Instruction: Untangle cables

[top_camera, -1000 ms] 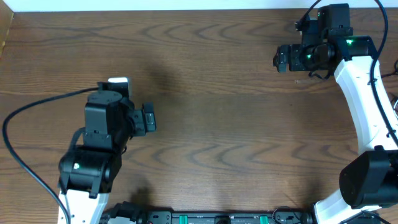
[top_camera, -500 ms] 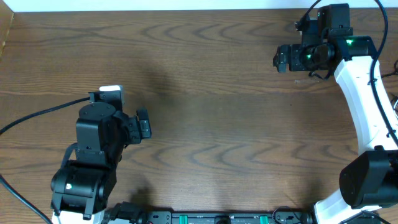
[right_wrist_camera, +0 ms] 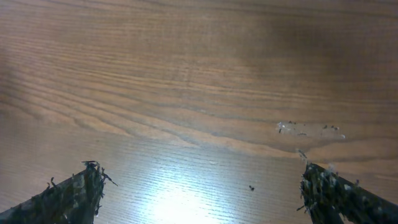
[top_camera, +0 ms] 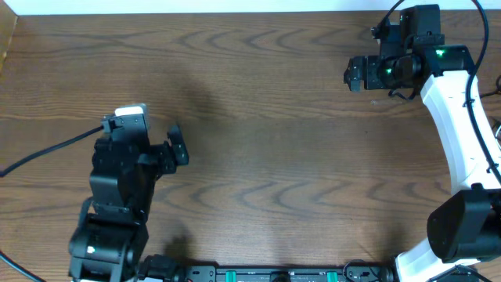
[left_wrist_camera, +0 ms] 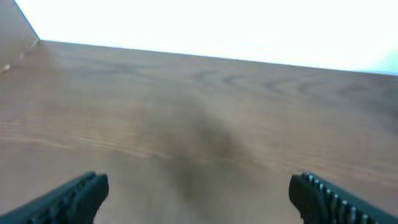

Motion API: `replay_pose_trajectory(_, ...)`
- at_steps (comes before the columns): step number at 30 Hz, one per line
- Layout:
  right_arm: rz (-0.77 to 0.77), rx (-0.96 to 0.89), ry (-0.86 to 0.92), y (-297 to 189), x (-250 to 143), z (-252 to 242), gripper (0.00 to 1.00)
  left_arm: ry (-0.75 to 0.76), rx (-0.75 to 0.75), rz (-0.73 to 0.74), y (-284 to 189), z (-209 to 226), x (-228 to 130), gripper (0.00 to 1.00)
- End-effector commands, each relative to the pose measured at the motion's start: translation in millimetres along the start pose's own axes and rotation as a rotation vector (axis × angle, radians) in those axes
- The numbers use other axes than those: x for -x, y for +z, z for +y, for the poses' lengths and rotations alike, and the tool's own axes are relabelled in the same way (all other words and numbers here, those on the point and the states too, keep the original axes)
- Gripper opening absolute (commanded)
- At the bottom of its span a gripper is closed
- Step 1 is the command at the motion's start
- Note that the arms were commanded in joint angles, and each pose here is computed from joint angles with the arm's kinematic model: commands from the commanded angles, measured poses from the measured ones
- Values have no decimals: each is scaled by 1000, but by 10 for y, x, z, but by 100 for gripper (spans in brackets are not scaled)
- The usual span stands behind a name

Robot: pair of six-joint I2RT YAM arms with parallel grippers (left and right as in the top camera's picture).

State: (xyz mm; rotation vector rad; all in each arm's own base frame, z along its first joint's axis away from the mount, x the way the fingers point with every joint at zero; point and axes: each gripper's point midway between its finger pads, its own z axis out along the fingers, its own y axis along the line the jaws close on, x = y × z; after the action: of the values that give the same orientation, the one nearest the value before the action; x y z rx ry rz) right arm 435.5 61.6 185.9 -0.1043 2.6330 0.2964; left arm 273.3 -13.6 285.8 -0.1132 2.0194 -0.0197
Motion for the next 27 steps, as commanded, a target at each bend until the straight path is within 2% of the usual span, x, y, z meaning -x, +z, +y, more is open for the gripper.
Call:
replay_pose_trajectory(1, -6, -5, -18, -38, 0, 7, 99, -10, -11, -107, 96, -11, -16, 97)
replay_pose_trajectory(5, -6, -5, -18, -37, -1, 7, 99, -42, -59, -278, 173, -74, 61, 98)
replay_pose_trajectory(9, -6, -5, -18, -38, 0, 7, 99, -62, -80, -387, 172, -82, 69, 97)
replay_pose_trajectory(27, -6, -5, -18, -38, 0, 7, 99, -116, -51, -608, -149, 144, -238, 97)
